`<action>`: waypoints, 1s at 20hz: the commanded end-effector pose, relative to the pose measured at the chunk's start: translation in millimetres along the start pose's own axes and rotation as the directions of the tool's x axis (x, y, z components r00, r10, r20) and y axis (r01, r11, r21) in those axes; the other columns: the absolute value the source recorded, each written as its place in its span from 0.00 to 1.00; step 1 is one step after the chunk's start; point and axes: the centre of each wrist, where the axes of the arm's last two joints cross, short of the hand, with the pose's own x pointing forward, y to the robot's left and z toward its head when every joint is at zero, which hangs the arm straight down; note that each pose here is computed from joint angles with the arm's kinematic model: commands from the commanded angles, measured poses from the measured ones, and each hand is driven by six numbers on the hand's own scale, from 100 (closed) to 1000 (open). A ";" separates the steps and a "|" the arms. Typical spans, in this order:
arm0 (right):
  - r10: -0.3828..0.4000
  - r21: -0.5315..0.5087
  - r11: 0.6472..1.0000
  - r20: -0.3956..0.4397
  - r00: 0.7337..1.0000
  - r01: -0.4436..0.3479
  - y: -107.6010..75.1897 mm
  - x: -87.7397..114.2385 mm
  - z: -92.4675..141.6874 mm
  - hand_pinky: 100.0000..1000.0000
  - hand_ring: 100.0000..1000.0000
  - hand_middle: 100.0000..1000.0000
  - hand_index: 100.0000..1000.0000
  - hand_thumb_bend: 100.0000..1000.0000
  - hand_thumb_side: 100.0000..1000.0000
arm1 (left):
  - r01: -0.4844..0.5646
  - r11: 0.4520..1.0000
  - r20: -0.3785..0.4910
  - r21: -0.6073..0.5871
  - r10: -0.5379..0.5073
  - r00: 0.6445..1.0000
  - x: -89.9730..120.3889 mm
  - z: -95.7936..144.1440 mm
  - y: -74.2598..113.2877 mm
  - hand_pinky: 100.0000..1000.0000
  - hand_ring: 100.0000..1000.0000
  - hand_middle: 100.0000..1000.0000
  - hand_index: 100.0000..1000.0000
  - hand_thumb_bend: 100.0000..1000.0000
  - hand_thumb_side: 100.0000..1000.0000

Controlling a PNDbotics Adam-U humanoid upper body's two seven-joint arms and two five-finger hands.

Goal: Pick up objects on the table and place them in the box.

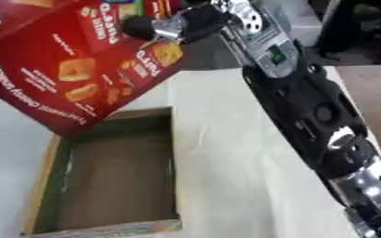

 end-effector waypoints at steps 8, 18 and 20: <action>-0.099 -0.144 0.984 0.036 0.994 0.103 14.2 6.7 4.0 0.00 0.17 0.29 0.41 0.49 0.28 | -0.019 1.000 0.037 0.004 0.018 0.999 5.0 -9.4 -1.3 0.77 0.87 0.92 0.91 0.00 1.00; -0.139 -0.140 0.981 -0.011 0.990 0.136 38.6 -4.2 12.9 0.00 0.18 0.29 0.42 0.49 0.27 | -0.032 0.999 0.051 0.005 0.031 0.998 7.0 -13.6 -3.4 0.77 0.86 0.92 0.91 0.00 1.00; -0.137 -0.126 0.983 -0.023 0.990 0.133 42.8 -7.2 13.3 0.00 0.18 0.29 0.42 0.49 0.27 | -0.033 0.999 0.053 0.004 0.032 0.998 7.2 -14.1 -3.5 0.77 0.86 0.92 0.91 0.00 1.00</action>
